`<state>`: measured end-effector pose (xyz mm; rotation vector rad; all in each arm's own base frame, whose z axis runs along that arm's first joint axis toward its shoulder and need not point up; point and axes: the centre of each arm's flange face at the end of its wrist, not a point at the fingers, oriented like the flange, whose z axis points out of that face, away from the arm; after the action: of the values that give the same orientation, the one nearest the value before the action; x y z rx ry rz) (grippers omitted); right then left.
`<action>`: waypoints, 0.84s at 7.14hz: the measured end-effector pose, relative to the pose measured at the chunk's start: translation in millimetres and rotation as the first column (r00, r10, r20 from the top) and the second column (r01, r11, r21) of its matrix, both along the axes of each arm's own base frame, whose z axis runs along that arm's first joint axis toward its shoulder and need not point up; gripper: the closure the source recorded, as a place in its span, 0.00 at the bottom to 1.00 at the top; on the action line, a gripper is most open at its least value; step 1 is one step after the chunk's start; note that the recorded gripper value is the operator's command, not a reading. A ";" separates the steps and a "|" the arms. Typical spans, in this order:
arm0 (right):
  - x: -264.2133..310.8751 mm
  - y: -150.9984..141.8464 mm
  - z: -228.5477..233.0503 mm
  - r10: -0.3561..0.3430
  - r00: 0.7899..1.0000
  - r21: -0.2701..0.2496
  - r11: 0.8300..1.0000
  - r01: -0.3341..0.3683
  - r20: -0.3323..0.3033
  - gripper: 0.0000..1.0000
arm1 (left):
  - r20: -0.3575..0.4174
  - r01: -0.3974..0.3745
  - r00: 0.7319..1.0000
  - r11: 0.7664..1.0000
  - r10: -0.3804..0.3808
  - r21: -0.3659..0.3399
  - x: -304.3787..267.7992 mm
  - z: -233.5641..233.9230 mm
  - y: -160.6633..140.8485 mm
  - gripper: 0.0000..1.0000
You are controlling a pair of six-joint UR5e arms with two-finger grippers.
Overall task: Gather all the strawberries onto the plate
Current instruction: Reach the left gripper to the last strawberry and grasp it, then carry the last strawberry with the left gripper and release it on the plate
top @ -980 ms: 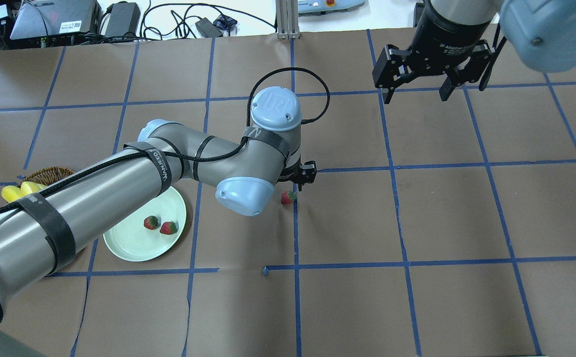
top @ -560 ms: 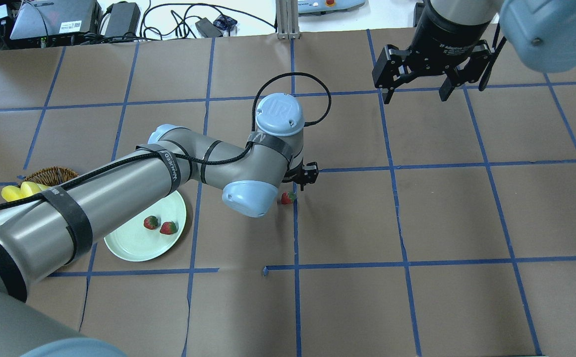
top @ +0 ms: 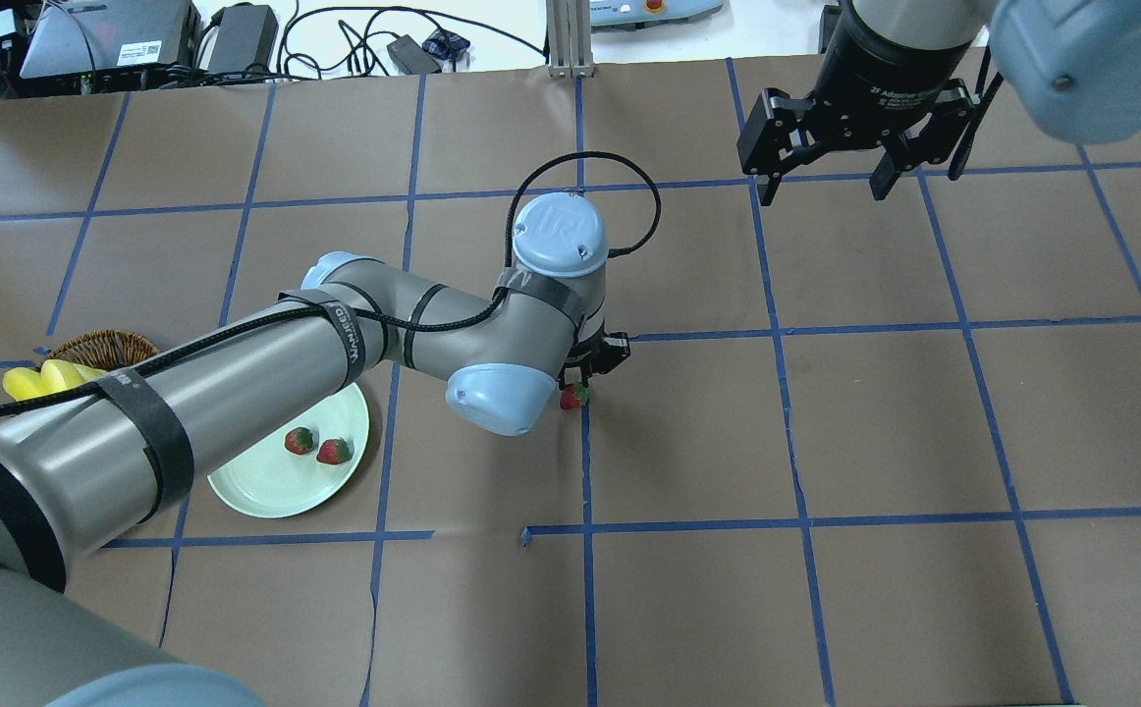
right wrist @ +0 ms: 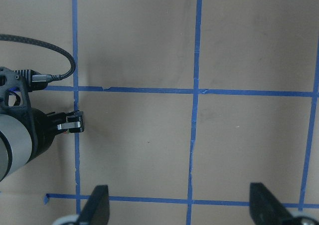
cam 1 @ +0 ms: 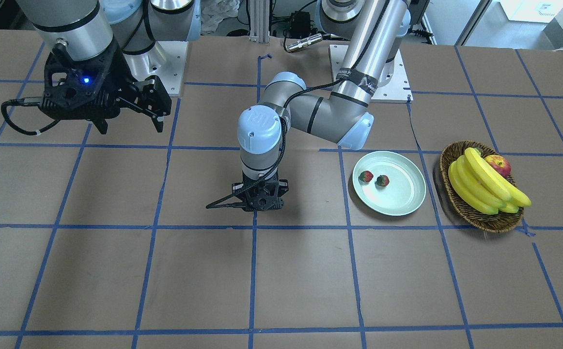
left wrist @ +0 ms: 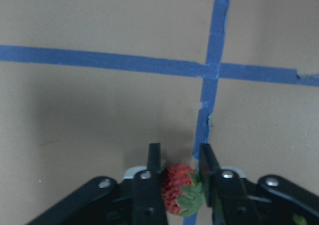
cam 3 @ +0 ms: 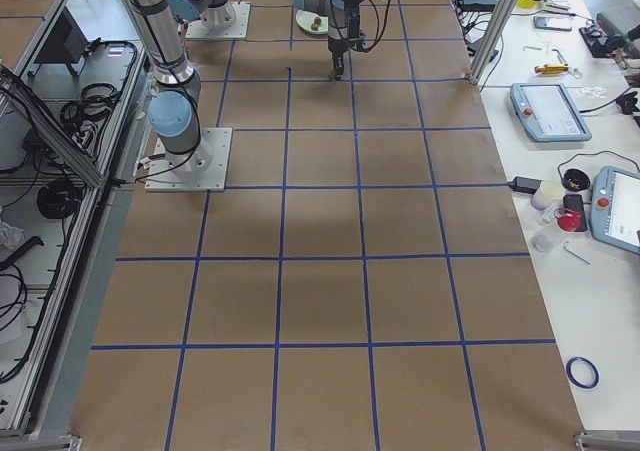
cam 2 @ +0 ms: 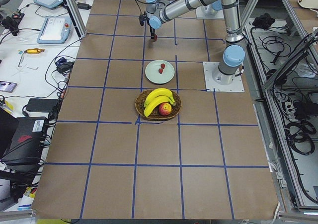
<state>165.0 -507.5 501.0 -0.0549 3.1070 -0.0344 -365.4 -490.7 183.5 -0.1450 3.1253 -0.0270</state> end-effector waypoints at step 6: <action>-0.1 -0.7 0.1 0.000 1.000 0.000 1.000 0.000 -0.001 0.00 | 0.144 0.175 0.970 0.972 -0.198 0.157 177.3 65.7 -12.4 0.95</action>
<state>164.9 -508.2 501.1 -0.0548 3.1079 -0.0348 -188.1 -503.0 249.2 0.1465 2.9561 0.1747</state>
